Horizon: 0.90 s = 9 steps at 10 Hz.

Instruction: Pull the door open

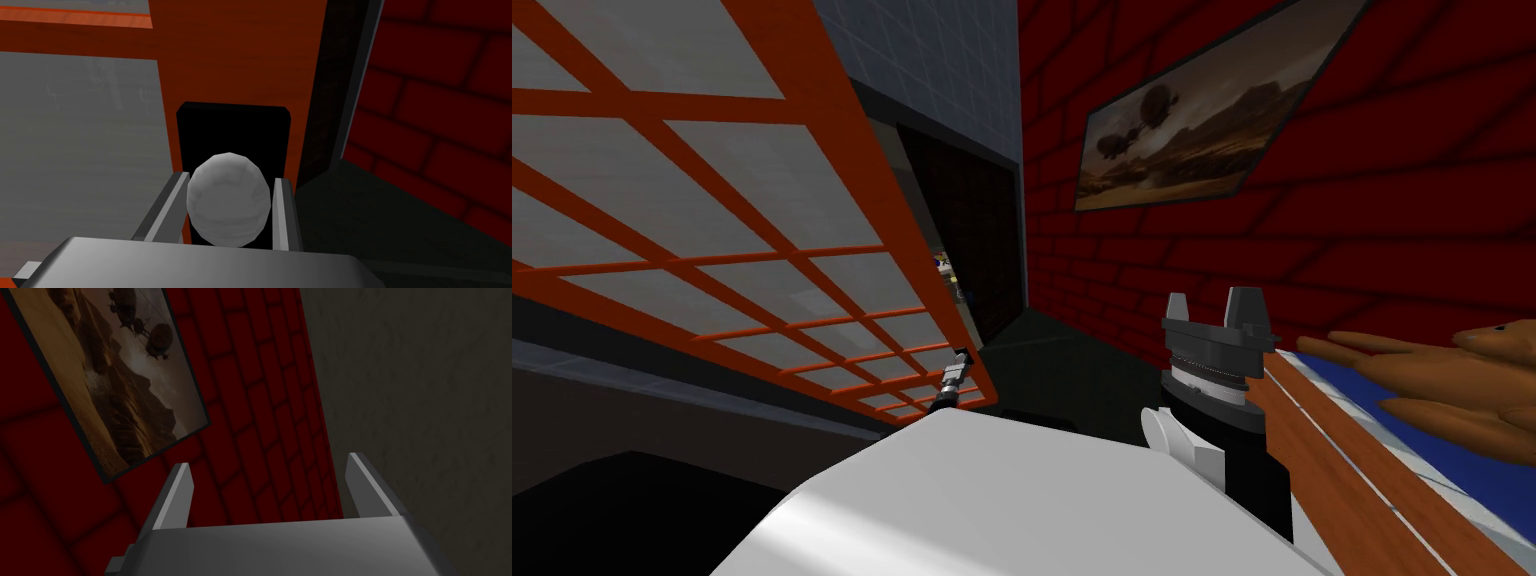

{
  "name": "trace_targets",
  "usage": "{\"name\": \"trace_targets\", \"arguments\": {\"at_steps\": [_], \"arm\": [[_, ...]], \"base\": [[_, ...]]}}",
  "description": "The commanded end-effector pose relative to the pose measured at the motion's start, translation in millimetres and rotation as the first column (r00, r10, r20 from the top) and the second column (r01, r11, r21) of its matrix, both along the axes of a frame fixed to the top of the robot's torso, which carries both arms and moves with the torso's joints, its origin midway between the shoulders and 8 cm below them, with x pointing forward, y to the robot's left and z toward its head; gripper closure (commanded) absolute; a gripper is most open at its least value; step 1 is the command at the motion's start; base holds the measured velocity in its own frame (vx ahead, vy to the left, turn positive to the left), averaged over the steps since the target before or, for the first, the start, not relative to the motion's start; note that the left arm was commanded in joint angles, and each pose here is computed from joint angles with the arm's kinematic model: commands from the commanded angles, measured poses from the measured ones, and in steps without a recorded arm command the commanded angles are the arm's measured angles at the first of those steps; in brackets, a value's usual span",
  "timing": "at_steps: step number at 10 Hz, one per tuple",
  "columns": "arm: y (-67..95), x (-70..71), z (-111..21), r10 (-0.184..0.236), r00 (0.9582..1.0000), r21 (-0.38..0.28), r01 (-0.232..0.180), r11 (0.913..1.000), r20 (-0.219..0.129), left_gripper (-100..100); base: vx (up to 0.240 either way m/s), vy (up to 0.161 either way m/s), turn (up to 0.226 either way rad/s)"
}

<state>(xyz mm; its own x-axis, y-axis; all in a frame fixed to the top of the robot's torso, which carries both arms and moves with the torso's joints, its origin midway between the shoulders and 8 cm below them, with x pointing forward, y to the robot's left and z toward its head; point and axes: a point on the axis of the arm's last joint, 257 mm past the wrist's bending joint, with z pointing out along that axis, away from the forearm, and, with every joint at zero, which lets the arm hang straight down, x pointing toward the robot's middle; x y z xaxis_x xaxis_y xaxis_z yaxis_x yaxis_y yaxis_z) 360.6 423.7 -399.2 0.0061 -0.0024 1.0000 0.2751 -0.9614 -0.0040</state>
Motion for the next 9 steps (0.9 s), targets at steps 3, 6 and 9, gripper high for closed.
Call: {"name": "trace_targets", "arguments": {"at_steps": [3, 6, 9], "arm": [[-23.4, 1.9, 0.2, -0.074, 0.9972, -0.001, 0.074, 0.9972, 0.004, 100], [-35.7, 2.6, 1.1, -0.116, 0.9932, -0.002, 0.116, 0.9933, 0.006, 100], [-32.9, -7.9, -3.1, -0.136, 0.9907, -0.002, 0.136, 0.9907, -0.004, 100]], "base": [[-0.208, 0.020, -0.056], [-0.204, 0.041, -0.036], [-0.126, 0.019, -0.080]]}}
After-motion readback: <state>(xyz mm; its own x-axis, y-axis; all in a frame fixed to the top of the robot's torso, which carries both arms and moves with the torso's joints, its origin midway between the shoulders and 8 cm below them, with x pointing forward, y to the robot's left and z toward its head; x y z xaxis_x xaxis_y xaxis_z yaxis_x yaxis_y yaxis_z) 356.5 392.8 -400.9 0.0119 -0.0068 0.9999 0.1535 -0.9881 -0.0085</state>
